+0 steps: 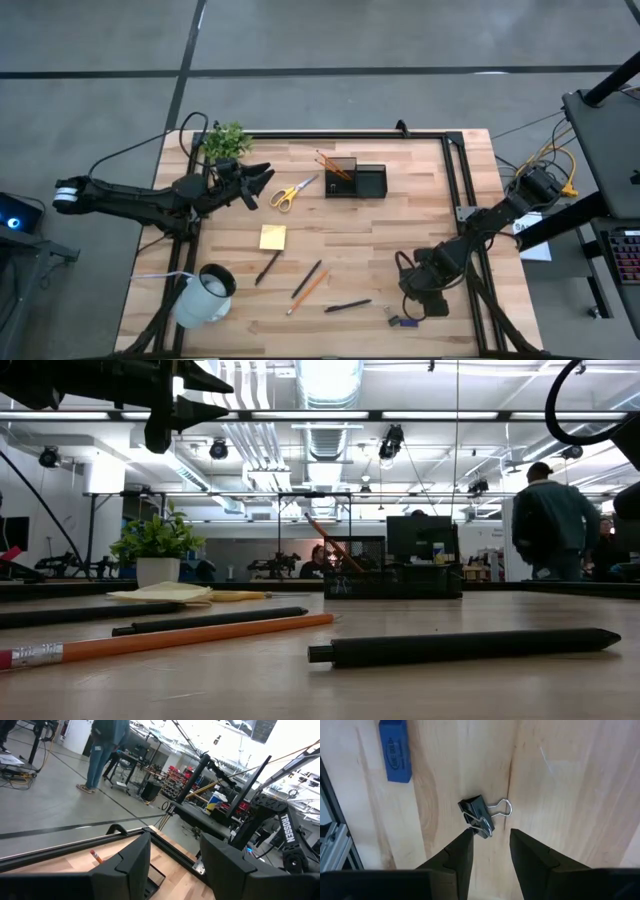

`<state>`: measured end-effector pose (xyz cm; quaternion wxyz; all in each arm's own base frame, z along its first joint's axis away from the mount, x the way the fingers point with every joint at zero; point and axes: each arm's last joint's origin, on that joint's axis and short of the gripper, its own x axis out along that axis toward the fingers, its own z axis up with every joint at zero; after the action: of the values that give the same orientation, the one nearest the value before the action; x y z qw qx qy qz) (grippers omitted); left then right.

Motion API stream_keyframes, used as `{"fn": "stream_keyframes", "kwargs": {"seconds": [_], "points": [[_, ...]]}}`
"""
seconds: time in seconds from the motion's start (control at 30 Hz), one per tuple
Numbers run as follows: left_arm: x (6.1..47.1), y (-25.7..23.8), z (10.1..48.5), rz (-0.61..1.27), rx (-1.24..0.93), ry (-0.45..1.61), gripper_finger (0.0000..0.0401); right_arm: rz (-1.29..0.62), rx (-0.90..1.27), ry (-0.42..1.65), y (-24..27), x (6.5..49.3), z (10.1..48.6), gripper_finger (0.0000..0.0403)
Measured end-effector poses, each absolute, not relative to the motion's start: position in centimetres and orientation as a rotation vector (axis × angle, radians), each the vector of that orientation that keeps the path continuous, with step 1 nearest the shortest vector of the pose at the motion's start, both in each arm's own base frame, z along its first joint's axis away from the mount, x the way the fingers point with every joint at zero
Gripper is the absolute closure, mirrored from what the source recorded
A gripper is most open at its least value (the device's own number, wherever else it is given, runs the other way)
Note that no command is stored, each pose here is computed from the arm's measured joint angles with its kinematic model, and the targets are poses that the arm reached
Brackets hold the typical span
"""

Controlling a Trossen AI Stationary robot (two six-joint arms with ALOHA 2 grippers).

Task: Pick and place office supplies into organizer
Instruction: Put the right binder clip into the desk organizer

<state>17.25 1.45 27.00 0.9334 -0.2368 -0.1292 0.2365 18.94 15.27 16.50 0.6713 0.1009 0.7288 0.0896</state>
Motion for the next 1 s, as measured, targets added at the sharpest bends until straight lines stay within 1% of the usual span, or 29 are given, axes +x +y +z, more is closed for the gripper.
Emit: {"fn": "stream_keyframes", "kwargs": {"seconds": [1.0], "points": [[17.27, 1.45, 26.91, 0.489, -0.456, -0.248, 0.0244, 0.213, 0.27, 1.595, 15.39, 19.09, 15.67, 0.0284]]}}
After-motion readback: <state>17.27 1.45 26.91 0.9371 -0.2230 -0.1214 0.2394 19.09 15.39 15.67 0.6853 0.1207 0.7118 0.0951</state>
